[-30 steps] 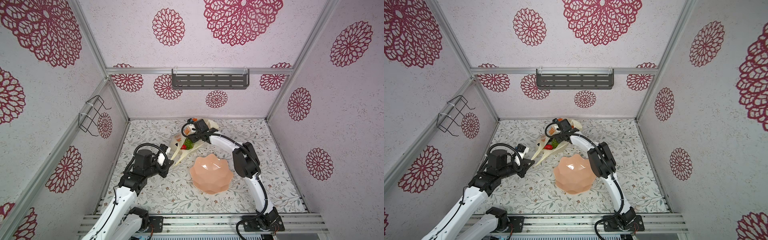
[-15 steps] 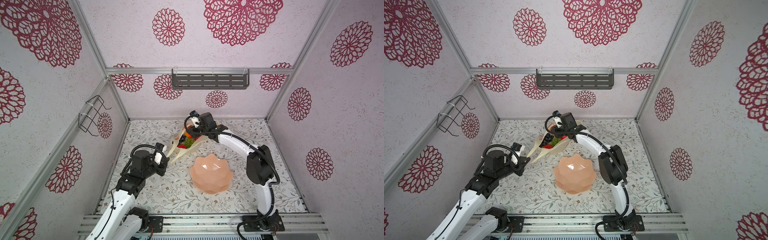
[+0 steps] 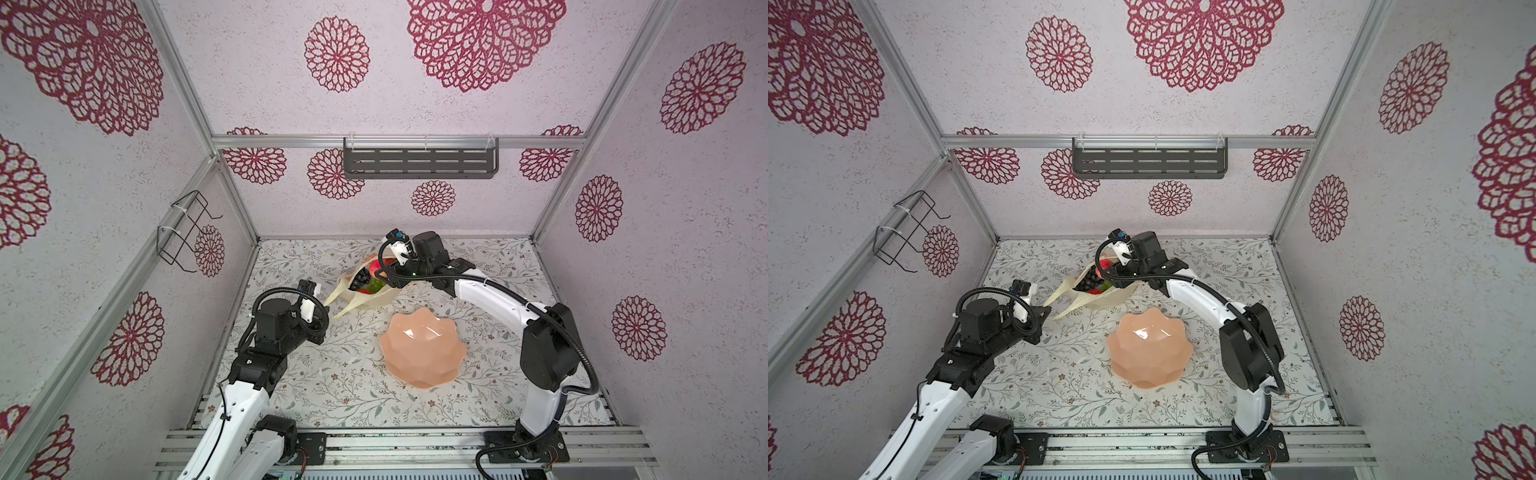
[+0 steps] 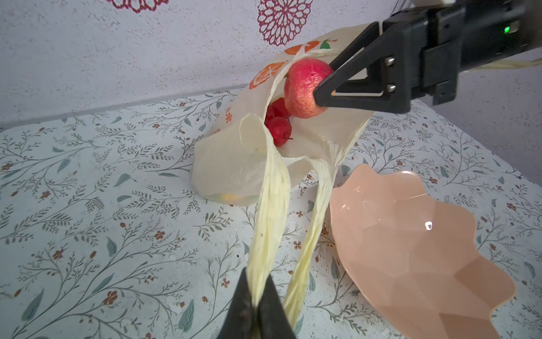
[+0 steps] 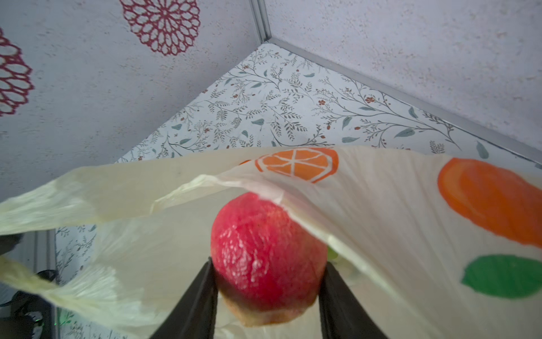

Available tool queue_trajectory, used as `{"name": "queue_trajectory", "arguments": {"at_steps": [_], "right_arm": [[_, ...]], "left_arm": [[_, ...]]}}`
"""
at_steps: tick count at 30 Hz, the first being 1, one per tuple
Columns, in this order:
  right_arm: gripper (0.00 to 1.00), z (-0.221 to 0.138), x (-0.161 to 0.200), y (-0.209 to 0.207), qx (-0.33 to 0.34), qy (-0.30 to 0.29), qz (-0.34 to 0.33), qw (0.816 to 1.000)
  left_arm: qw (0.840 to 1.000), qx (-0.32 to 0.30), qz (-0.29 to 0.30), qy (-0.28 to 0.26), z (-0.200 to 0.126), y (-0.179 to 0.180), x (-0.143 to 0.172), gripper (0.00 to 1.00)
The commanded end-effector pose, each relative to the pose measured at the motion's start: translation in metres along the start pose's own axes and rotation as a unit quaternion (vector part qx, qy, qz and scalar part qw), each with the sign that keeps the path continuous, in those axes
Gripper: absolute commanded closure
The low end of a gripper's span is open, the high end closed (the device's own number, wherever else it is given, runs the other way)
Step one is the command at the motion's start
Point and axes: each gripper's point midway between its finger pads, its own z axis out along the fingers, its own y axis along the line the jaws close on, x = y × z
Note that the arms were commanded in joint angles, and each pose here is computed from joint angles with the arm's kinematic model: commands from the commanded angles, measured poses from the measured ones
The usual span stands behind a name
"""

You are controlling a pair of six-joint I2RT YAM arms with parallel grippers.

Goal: Take fruits out of the plastic bag
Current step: Place the fake fruit on the plate.

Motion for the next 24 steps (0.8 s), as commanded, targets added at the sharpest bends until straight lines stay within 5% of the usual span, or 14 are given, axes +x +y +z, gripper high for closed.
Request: {"name": "queue_trajectory", "arguments": {"at_steps": [1,14,24], "right_arm": [[0.62,-0.028,-0.027,0.022,-0.034,-0.05,-0.039,0.997],[0.62,-0.072,-0.038,0.067,-0.095,-0.099,-0.07,0.988],[0.62,-0.106,-0.015,0.075,-0.055,-0.069,-0.073,0.993]], "left_arm": [[1.0,0.01,0.003,-0.021,-0.001,-0.003,-0.016,0.94],[1.0,0.022,-0.002,-0.02,-0.001,-0.006,-0.014,0.96],[0.999,0.027,-0.005,-0.016,0.0,-0.008,-0.012,0.95]]}}
